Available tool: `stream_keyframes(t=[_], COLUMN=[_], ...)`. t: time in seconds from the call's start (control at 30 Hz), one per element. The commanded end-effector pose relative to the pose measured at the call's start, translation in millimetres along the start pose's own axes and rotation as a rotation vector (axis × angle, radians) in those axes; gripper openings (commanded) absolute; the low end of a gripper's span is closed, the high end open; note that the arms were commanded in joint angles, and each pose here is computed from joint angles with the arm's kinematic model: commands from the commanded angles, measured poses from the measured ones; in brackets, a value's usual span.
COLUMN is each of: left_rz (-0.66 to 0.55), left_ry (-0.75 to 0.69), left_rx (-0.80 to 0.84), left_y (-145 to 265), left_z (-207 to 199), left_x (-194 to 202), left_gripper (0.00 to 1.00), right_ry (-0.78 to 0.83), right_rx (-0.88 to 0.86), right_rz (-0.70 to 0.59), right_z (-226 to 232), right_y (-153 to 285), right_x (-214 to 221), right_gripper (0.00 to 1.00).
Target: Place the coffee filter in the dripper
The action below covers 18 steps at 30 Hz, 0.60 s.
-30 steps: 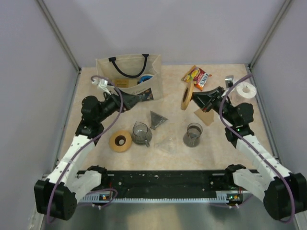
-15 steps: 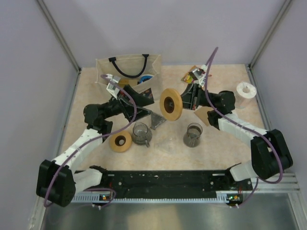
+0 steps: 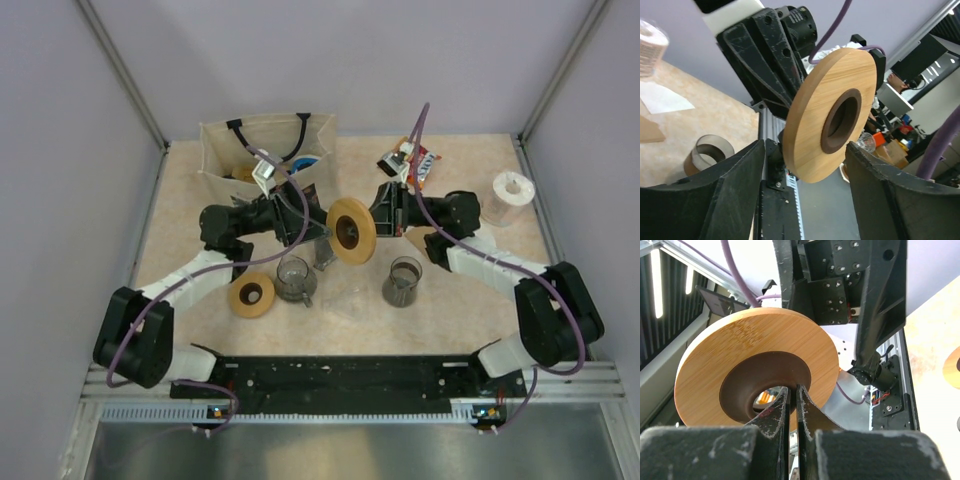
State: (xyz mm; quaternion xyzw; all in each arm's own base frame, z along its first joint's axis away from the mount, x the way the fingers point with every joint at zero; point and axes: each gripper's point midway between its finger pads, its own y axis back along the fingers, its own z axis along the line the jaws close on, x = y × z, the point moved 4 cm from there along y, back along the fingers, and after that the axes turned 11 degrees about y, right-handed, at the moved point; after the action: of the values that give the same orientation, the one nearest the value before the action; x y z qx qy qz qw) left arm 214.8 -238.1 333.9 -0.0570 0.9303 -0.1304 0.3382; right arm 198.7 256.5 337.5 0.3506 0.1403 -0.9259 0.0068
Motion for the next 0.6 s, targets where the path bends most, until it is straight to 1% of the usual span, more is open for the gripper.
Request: stream_keyframes(t=[0.0,0.2,0.27,0.3,0.37,0.4,0.43,0.47,0.5,0.53,0.57], left_rz=[0.052,0.068,0.065,0.066,0.061,0.057,0.054,0.049,0.044,0.041,0.04], left_ry=[-0.171,-0.179,-0.193,-0.195,-0.202,-0.205,-0.207,-0.209,-0.215,-0.224,-0.231], left_rx=[0.154,0.182,0.185,0.183,0.177,0.173,0.165,0.158,0.156,0.156,0.154], left_y=[-7.8,-8.6,-7.9,-7.5,-6.6,-6.6,-6.6,-6.2,-5.8,-5.4,-4.3], left_z=[-33.1,-36.3,-39.9,-38.9,-40.0,-40.7,-40.2,-40.0,-41.3,-44.6,-46.3], left_x=[1.1,4.3,4.8,6.4,6.7,6.3,6.1,6.4,6.6,6.6,7.4], left_gripper=[0.67,0.31,0.22,0.19,0.09,0.02,0.0,0.0,0.0,0.0,0.0], right_ry=[0.248,0.26,0.258,0.256,0.251,0.247,0.249,0.244,0.243,0.246,0.251], right_rx=[-0.133,-0.16,-0.158,-0.155,-0.152,-0.147,-0.142,-0.13,-0.11,-0.083,-0.052], right_rz=[-0.01,-0.014,-0.009,-0.006,-0.001,0.003,0.001,-0.001,-0.007,-0.028,-0.051], right_z=[27.0,28.8,28.6,28.1,27.1,26.6,26.4,25.9,24.0,21.4,18.6], right_y=[-7.0,-8.5,-8.5,-8.4,-8.7,-8.4,-8.2,-7.9,-5.5,-1.5,3.6], right_x=[-8.1,-11.1,-10.6,-10.3,-10.4,-10.7,-12.2,-13.6,-16.4,-21.5,-25.5], right_gripper=[0.0,0.0,0.0,0.0,0.0,0.0,0.09,0.18,0.31,0.4,0.45])
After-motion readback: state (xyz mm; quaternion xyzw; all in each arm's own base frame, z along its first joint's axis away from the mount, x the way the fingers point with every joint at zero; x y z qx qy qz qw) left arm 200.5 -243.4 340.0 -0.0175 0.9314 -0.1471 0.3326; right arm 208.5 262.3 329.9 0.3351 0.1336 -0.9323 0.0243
